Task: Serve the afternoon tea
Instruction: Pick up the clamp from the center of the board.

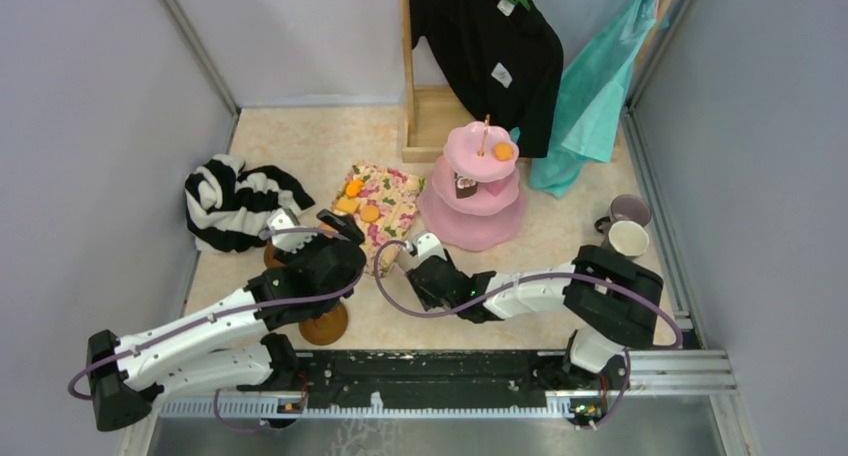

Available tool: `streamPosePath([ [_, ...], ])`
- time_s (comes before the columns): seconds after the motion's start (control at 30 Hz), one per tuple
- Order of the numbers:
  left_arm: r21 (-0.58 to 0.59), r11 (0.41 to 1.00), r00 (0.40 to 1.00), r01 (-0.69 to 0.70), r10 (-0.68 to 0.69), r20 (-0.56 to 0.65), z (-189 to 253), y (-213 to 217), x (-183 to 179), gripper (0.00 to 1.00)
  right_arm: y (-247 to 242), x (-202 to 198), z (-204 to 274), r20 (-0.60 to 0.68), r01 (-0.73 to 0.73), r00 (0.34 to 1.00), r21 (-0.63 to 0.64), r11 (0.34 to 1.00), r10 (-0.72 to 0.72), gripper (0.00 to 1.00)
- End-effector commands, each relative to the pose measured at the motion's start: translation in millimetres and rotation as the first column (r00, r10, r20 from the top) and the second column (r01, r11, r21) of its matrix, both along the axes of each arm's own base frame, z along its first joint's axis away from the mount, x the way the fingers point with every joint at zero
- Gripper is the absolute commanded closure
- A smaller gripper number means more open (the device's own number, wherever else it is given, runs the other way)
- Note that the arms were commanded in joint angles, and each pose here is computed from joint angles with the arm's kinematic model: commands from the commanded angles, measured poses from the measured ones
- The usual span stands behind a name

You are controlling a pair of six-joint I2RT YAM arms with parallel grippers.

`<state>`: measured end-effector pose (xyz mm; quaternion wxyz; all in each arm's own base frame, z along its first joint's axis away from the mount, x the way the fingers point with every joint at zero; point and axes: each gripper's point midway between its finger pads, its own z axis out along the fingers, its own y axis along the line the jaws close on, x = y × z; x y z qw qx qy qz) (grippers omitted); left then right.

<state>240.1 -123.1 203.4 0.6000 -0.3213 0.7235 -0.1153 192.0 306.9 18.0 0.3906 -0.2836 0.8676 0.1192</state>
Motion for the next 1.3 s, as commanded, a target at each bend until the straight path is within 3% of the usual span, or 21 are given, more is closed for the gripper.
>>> streamPosePath([
  [0.0, -0.018, 0.999, 0.999, -0.03, 0.031, 0.041, 10, 8, -1, 0.01, -25, -22, -37, -0.124, 0.023, 0.992, -0.129, 0.991, -0.039, 0.47],
  [0.27, -0.022, 0.999, 0.999, -0.026, 0.027, 0.047, 11, 9, -1, 0.01, -39, -24, -34, -0.132, 0.094, 0.985, -0.147, 0.985, -0.114, 0.64],
  [0.97, -0.027, 0.999, 0.997, -0.038, 0.04, 0.069, 18, 10, 0, 0.02, -14, -9, 57, -0.047, 0.055, 0.997, -0.028, 0.998, -0.056, 0.71],
  [1.27, -0.09, 0.99, 0.989, -0.112, 0.12, 0.09, 18, 37, -10, 0.02, 13, 6, 92, 0.007, 0.034, 0.999, 0.025, 0.999, -0.034, 0.72],
])
